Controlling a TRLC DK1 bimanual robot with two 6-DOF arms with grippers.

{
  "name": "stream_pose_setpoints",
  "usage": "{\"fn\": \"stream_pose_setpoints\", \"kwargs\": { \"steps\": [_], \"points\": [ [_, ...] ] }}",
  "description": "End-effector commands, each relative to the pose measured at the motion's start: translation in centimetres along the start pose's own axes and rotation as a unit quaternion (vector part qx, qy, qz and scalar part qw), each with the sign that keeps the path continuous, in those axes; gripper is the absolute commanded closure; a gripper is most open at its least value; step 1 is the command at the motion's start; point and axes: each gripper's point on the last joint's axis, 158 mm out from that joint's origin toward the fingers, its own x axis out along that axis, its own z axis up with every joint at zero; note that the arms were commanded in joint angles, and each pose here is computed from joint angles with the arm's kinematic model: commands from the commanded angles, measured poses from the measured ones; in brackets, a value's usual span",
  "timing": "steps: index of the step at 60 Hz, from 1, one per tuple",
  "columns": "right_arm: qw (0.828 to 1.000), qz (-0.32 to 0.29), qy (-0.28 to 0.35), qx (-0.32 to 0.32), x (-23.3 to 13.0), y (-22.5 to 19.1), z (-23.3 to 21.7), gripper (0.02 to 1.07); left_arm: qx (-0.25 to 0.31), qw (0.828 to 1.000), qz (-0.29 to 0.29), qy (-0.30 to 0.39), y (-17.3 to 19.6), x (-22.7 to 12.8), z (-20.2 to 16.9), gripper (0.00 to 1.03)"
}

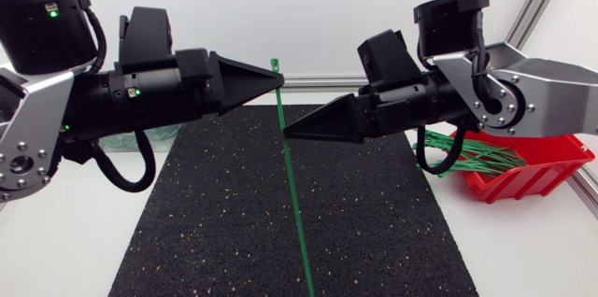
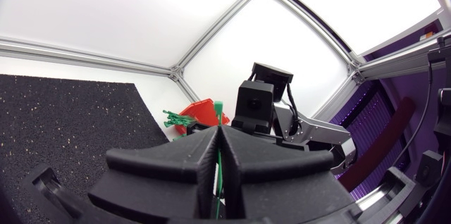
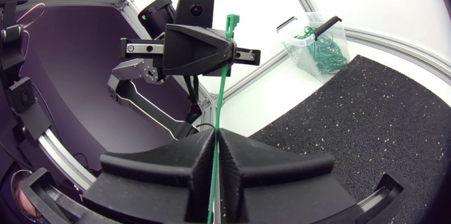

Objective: Take a green cable tie from the red box, thread the tail through the head to close it, then place it in the transparent bin on the left.

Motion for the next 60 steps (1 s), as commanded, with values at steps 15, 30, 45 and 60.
{"fn": "stream_pose_setpoints", "kwargs": {
  "steps": [15,30,45,60],
  "points": [
    [1.000,-0.010,0.003,-0.005,0.1,0.1,-0.9,0.57,0.017,1.000,0.003,0.007,-0.6,-0.6,0.5,0.99],
    [0.996,-0.062,0.021,-0.064,0.2,-1.0,-1.9,0.47,-0.015,0.999,0.023,0.019,1.3,-1.6,2.1,0.99],
    [0.980,-0.139,0.078,-0.122,-0.5,-5.5,-4.0,0.22,-0.085,0.996,0.023,0.029,5.0,-3.1,4.3,0.99],
    [0.926,-0.182,0.144,-0.299,-1.0,-7.5,-4.8,0.05,-0.104,0.994,0.007,0.041,6.7,-4.3,4.6,0.99]
  ]
}}
